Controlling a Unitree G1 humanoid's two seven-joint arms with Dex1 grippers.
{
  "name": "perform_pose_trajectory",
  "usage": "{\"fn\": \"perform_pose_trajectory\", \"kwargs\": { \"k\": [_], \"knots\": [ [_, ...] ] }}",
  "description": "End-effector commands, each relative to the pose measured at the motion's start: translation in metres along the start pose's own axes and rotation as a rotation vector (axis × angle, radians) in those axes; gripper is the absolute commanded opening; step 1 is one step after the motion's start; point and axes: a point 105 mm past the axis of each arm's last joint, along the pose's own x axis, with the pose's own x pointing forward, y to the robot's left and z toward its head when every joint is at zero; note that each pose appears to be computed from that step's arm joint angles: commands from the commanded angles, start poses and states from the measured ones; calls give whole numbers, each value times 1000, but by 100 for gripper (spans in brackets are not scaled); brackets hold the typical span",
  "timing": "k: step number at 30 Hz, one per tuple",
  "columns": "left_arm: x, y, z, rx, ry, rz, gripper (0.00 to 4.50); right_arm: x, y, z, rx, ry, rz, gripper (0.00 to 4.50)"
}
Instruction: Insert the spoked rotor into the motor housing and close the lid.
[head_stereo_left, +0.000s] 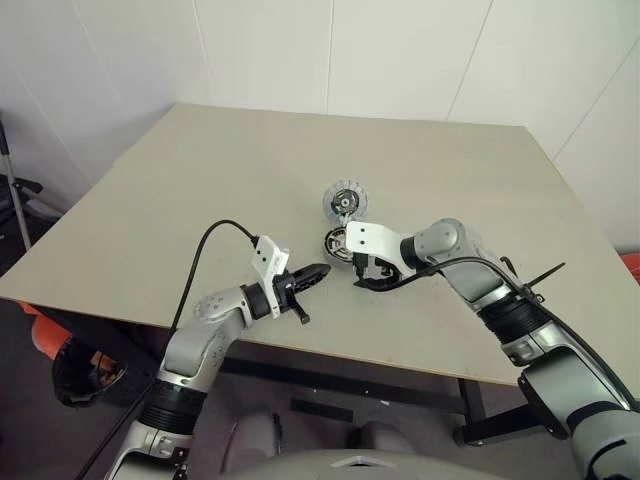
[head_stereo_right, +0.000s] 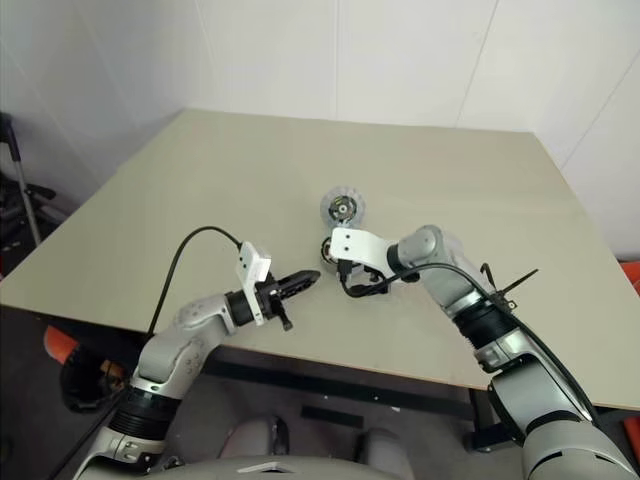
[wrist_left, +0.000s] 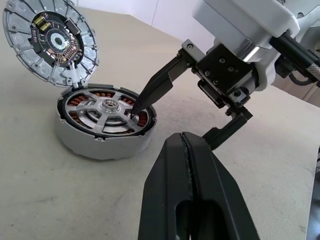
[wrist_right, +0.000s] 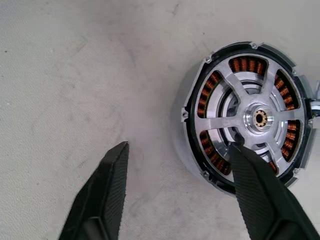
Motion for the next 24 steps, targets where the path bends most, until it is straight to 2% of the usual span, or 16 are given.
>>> {"fn": "perform_pose_trajectory", "kwargs": {
  "k": [1,7,8,17,24],
  "knots": [
    [1,0,15,27,-46,-1,0,-4,-9,7,-24,-12,-21,231],
    [0,0,15,27,-49,1,0,-5,-10,8,-23,-18,-25,21],
    [0,0,15,27,-50,1,0,-6,-10,8,-22,-19,-25,2],
    [1,0,16,25,-51,-2,0,-11,-13,15,31,-46,-63,2],
    [2,-1,15,21,-48,-8,0,-34,-21,16,149,-34,-161,2]
  ]
}}
